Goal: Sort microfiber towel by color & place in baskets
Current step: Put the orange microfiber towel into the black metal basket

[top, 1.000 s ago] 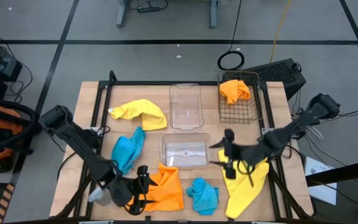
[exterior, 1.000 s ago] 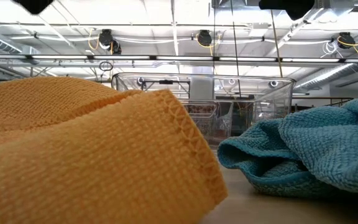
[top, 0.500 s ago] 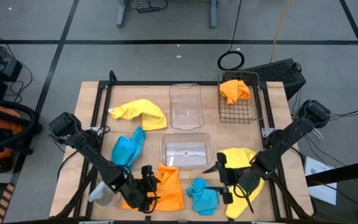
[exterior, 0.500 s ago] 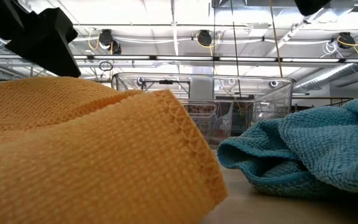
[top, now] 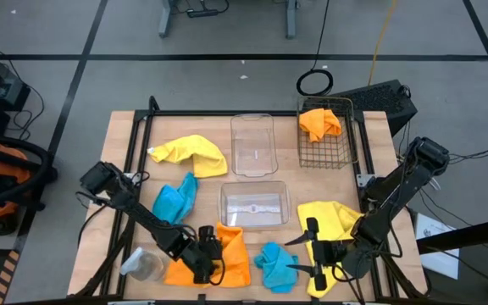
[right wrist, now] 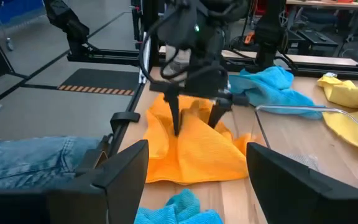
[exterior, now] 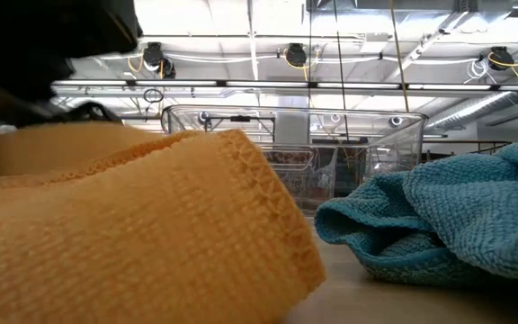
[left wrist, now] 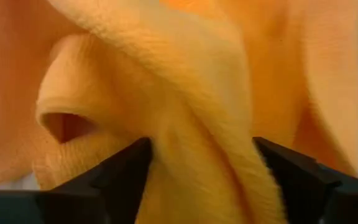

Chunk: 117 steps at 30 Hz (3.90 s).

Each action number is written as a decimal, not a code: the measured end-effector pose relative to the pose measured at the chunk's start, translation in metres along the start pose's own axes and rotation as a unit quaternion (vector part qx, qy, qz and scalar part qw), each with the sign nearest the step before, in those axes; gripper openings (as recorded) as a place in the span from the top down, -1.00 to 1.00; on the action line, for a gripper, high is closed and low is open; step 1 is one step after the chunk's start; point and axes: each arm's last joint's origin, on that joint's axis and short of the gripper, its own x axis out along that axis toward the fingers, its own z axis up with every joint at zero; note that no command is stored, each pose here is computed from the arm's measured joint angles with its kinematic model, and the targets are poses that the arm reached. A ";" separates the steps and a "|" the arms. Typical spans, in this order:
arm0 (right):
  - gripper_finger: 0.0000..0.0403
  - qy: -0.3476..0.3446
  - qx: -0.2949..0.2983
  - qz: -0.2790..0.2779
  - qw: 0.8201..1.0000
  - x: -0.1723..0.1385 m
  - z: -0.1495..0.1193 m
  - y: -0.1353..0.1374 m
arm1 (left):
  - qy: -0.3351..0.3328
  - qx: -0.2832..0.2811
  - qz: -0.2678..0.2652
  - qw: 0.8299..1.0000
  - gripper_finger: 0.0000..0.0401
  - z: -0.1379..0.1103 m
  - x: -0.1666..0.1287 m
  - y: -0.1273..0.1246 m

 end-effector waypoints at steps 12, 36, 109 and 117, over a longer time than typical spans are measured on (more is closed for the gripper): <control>-0.29 0.012 0.001 0.002 1.000 0.010 -0.013 0.007 | 0.007 0.053 -0.033 0.998 0.91 0.011 -0.004 -0.002; -0.29 -0.094 -0.211 -0.046 0.972 0.087 -0.008 0.065 | -0.261 0.164 0.021 0.951 0.91 0.107 -0.128 -0.022; 0.97 -0.026 -0.235 -0.196 0.952 0.077 0.045 0.042 | -0.324 0.189 0.027 0.926 -0.08 0.113 -0.153 -0.026; 0.96 0.079 -0.134 -0.135 0.979 0.051 0.034 0.026 | -0.356 0.195 0.084 0.910 -0.32 0.100 -0.164 -0.049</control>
